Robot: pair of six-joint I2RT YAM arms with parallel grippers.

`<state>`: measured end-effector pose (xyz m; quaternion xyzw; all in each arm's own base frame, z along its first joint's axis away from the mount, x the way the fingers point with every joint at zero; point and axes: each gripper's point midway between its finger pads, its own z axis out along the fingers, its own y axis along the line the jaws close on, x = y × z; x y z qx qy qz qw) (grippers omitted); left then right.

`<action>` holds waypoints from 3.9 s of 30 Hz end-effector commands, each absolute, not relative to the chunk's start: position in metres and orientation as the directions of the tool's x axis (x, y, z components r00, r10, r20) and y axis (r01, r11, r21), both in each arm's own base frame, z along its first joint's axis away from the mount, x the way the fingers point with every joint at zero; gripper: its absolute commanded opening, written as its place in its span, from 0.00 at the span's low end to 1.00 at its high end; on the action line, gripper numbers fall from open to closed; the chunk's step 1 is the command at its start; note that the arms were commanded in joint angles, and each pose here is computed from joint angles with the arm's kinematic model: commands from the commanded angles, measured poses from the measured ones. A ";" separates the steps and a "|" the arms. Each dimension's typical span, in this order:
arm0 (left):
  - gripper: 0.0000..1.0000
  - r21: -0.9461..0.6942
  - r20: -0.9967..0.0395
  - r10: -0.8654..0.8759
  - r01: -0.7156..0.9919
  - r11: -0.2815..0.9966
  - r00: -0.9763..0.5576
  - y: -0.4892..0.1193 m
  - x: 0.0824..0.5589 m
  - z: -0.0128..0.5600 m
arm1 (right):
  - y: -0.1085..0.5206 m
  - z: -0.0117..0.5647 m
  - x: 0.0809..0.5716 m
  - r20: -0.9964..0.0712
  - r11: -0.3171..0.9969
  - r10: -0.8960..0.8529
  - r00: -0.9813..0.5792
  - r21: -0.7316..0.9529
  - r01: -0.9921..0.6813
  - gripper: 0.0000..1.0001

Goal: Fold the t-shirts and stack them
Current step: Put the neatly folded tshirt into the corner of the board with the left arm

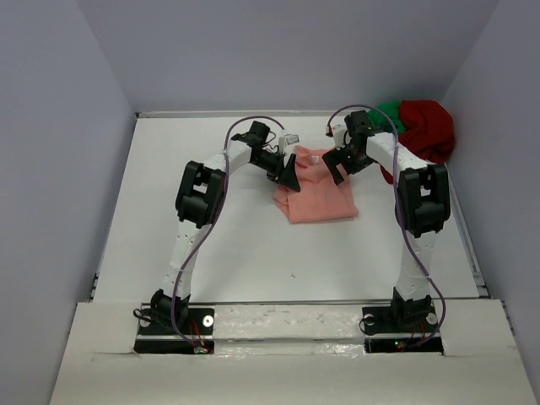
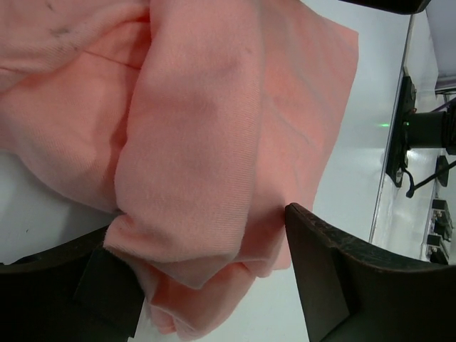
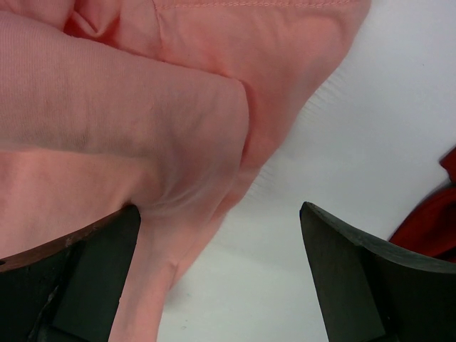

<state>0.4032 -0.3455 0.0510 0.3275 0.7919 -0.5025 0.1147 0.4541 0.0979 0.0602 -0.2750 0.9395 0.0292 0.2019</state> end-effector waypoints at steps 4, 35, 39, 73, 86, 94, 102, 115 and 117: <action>0.74 -0.736 -0.433 0.432 0.587 0.338 -0.791 -0.349 0.396 0.022 | 0.103 0.079 0.460 -0.440 0.844 -0.495 -0.749 -0.038 -0.535 1.00; 0.00 -0.565 -0.499 0.449 0.671 0.481 -0.741 -0.331 0.425 0.041 | 0.098 0.107 0.461 -0.467 0.834 -0.517 -0.718 -0.085 -0.545 1.00; 0.00 -0.494 -0.497 0.450 0.668 0.557 -0.742 -0.304 0.431 0.045 | 0.098 0.117 0.462 -0.488 0.835 -0.514 -0.706 -0.095 -0.543 1.00; 0.00 -0.164 -0.470 0.404 0.527 0.834 -0.785 -0.119 0.448 0.088 | 0.106 0.146 0.436 -0.553 0.817 -0.507 -0.661 -0.063 -0.574 1.00; 0.00 0.007 -0.414 0.399 0.436 0.900 -0.818 -0.048 0.467 0.081 | 0.104 0.143 0.429 -0.550 0.813 -0.514 -0.658 -0.067 -0.579 1.00; 0.00 0.079 -0.430 0.357 0.360 0.930 -0.829 -0.004 0.480 0.100 | 0.103 0.140 0.425 -0.551 0.812 -0.513 -0.658 -0.065 -0.580 1.00; 0.00 0.203 -0.415 0.316 0.252 0.946 -0.853 0.071 0.491 0.114 | 0.101 0.138 0.421 -0.550 0.814 -0.514 -0.658 -0.071 -0.576 1.00; 0.00 0.382 -0.337 0.293 0.154 0.911 -0.895 0.144 0.494 0.104 | 0.096 0.152 0.411 -0.569 0.818 -0.515 -0.642 -0.100 -0.567 1.00; 0.00 0.397 -0.332 0.291 0.147 0.906 -0.897 0.148 0.496 0.103 | 0.095 0.153 0.408 -0.570 0.818 -0.514 -0.641 -0.101 -0.567 1.00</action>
